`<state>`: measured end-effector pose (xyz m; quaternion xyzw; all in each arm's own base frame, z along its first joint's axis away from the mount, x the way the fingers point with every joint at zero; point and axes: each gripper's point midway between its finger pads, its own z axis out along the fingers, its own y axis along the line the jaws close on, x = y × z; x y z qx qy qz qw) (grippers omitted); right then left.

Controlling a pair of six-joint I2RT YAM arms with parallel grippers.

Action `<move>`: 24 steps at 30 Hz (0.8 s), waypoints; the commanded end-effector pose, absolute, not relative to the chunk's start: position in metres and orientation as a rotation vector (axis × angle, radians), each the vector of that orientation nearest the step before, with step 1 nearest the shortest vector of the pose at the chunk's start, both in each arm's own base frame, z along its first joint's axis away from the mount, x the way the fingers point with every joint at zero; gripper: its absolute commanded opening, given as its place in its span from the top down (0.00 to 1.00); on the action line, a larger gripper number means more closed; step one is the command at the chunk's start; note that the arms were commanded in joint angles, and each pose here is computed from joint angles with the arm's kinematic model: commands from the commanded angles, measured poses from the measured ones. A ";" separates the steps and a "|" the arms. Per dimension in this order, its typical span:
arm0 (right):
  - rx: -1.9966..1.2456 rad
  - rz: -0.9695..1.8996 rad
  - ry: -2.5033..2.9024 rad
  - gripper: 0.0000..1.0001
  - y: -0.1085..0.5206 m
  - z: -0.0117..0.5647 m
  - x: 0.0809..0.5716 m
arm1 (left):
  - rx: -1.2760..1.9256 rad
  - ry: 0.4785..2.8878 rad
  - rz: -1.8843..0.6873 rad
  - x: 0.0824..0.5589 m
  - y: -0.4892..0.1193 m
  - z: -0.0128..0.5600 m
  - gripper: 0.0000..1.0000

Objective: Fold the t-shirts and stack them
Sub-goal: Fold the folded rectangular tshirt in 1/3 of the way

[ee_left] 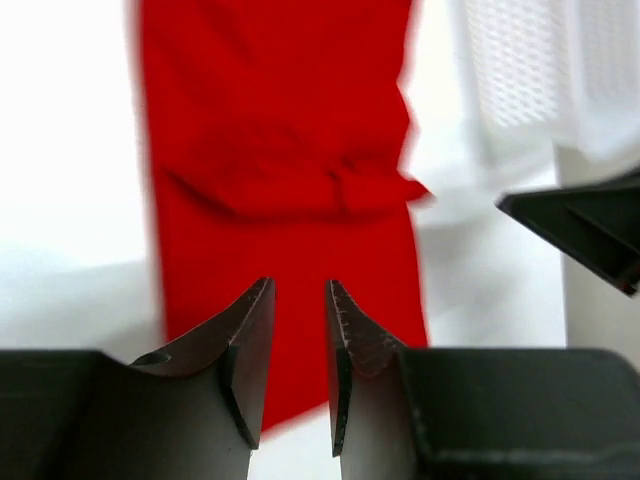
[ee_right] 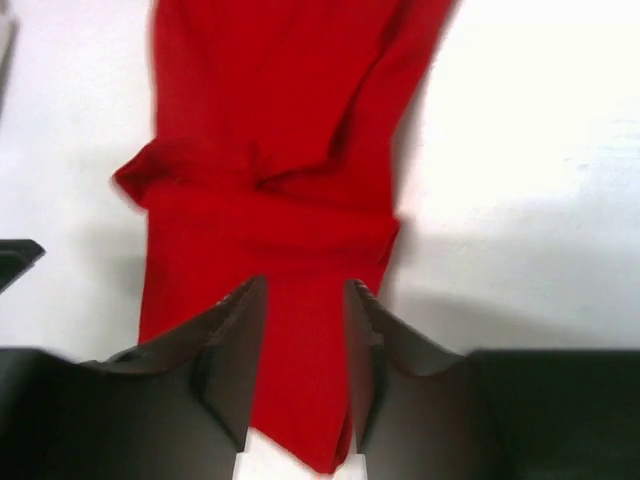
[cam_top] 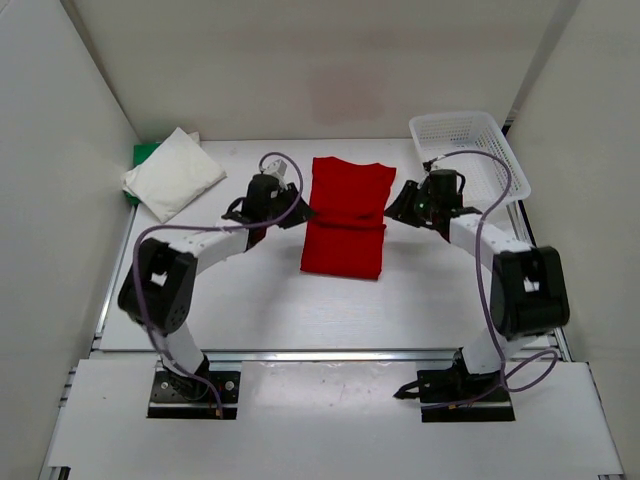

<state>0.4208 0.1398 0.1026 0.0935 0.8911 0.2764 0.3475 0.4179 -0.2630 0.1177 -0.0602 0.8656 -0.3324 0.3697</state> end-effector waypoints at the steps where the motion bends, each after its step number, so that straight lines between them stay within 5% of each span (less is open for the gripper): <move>1: 0.192 0.739 2.167 0.72 0.158 0.136 0.401 | -0.062 2.153 -0.933 0.371 -0.290 0.134 0.63; 4: 0.092 0.813 2.258 0.90 0.192 0.104 0.358 | -0.070 2.234 -0.933 0.346 -0.286 0.094 0.65; 10: 0.076 0.794 2.393 1.00 0.199 0.048 0.314 | -0.069 2.401 -0.933 0.306 -0.278 0.031 0.68; 21: 0.046 0.795 2.509 1.00 0.191 0.014 0.248 | -0.129 2.439 -0.839 0.219 -0.224 -0.001 0.68; 24: 0.026 0.813 2.418 0.85 0.197 0.050 0.262 | -0.116 2.394 -0.855 0.218 -0.223 0.016 0.67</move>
